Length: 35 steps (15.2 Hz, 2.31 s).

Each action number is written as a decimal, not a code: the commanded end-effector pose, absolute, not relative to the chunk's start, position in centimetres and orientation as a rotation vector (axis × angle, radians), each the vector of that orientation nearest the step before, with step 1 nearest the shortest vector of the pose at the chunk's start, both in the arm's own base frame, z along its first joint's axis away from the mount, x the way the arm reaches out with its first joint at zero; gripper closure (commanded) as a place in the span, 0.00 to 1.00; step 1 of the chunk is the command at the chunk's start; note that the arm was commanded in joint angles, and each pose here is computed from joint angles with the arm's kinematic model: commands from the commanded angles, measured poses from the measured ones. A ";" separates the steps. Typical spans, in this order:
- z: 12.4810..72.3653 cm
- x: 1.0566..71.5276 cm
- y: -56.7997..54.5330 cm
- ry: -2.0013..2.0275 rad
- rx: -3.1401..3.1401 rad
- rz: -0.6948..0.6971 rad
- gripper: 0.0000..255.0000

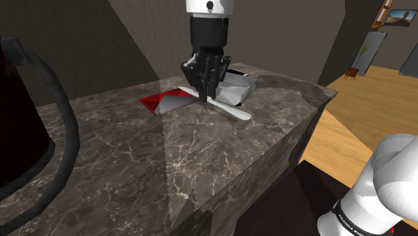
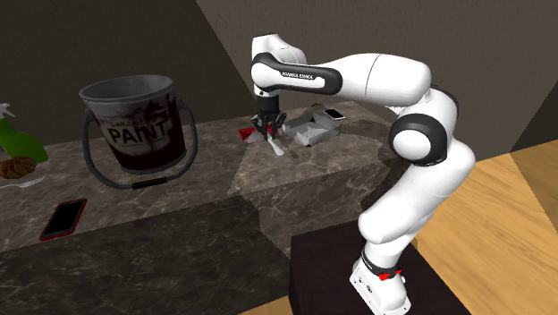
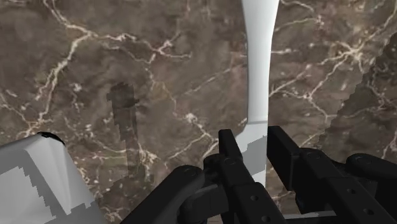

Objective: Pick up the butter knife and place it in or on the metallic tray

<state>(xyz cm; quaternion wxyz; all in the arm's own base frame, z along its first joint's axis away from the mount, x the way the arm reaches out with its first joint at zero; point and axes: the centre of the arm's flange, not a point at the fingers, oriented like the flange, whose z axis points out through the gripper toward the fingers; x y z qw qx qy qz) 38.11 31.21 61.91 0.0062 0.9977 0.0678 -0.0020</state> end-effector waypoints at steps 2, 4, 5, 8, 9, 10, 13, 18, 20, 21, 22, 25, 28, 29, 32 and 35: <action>63.4 38.2 31.1 0.212 3.122 -0.007 1.00; 64.0 39.0 30.0 0.212 3.122 -0.007 1.00; 64.1 39.8 29.0 0.212 3.122 -0.007 1.00; 64.2 42.1 25.7 0.212 3.122 -0.007 1.00; 64.3 42.8 24.7 0.212 3.122 -0.007 1.00; 64.4 43.6 23.6 0.212 3.122 -0.007 1.00; 64.6 45.9 20.4 0.212 3.122 -0.007 1.00; 64.9 49.8 15.0 0.212 3.122 -0.007 1.00; 65.0 51.3 12.9 0.212 3.122 -0.007 1.00; 65.1 52.1 11.8 0.212 3.122 -0.007 1.00; 65.2 52.8 10.8 0.212 3.122 -0.007 1.00; 65.4 55.2 7.6 0.212 3.122 -0.007 1.00; 64.4 55.9 6.6 0.212 3.122 -0.007 1.00; 63.8 55.9 6.6 0.212 3.122 -0.007 1.00; 62.3 55.9 6.6 0.212 3.122 -0.007 1.00; 60.7 55.9 6.6 0.212 3.122 -0.007 1.00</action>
